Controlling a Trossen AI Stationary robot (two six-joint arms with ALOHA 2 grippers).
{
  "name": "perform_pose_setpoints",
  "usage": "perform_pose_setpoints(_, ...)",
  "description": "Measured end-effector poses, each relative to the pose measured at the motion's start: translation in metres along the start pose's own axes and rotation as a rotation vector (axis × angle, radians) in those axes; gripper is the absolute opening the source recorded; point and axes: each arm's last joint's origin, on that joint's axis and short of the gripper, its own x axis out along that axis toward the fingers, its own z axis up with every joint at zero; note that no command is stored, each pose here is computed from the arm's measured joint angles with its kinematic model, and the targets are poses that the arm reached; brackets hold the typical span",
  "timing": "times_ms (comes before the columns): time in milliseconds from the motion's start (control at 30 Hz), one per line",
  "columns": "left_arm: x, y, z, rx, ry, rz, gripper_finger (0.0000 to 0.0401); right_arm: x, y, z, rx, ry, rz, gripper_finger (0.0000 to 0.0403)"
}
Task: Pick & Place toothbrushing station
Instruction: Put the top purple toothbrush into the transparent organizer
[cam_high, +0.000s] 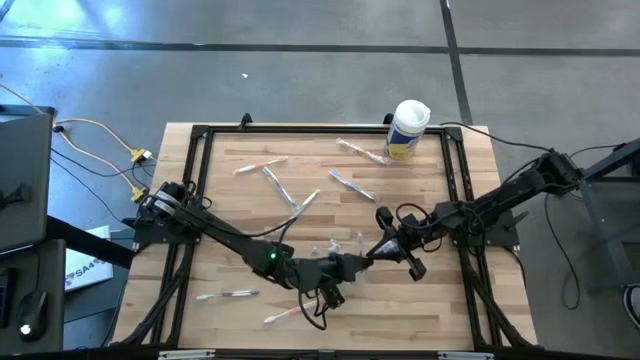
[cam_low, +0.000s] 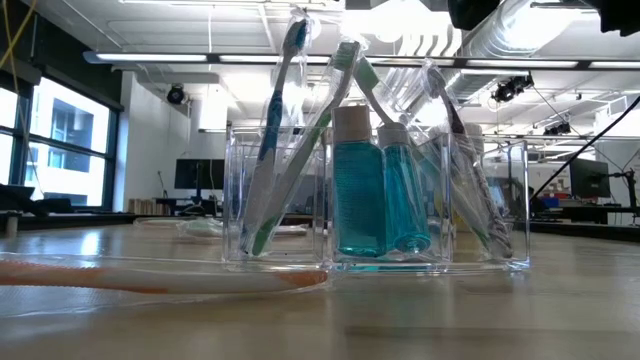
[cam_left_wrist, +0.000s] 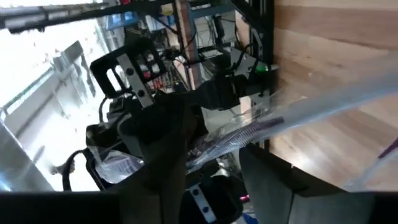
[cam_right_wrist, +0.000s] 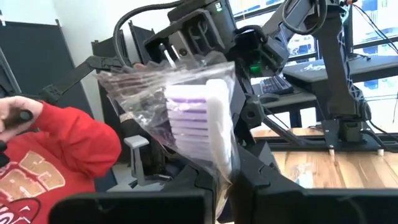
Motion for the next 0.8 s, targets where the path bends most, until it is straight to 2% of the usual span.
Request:
perform_pose_setpoints(167, -0.001, 0.010, -0.003, -0.212, 0.131, 0.095, 0.0169, -0.002, 0.001, 0.005, 0.006, -0.022, -0.008, 0.0009)
perform_pose_setpoints(333, -0.006, 0.013, -0.005, -0.300, 0.222, 0.101, 0.0170, -0.009, 0.002, 0.009, 0.002, 0.016, -0.047, 0.0009)
perform_pose_setpoints(433, -0.017, 0.026, -0.007, -0.358, 0.266, 0.136, 0.0171, -0.016, 0.005, 0.003, -0.022, 0.099, -0.061, 0.0009)
perform_pose_setpoints(600, -0.031, 0.029, -0.004, -0.353, 0.294, 0.098, 0.0171, -0.024, 0.015, 0.014, -0.045, 0.056, -0.125, 0.0009)
perform_pose_setpoints(800, -0.072, 0.064, -0.015, -0.498, 0.320, 0.133, 0.0171, -0.031, 0.030, 0.015, -0.109, 0.062, -0.124, 0.0009)
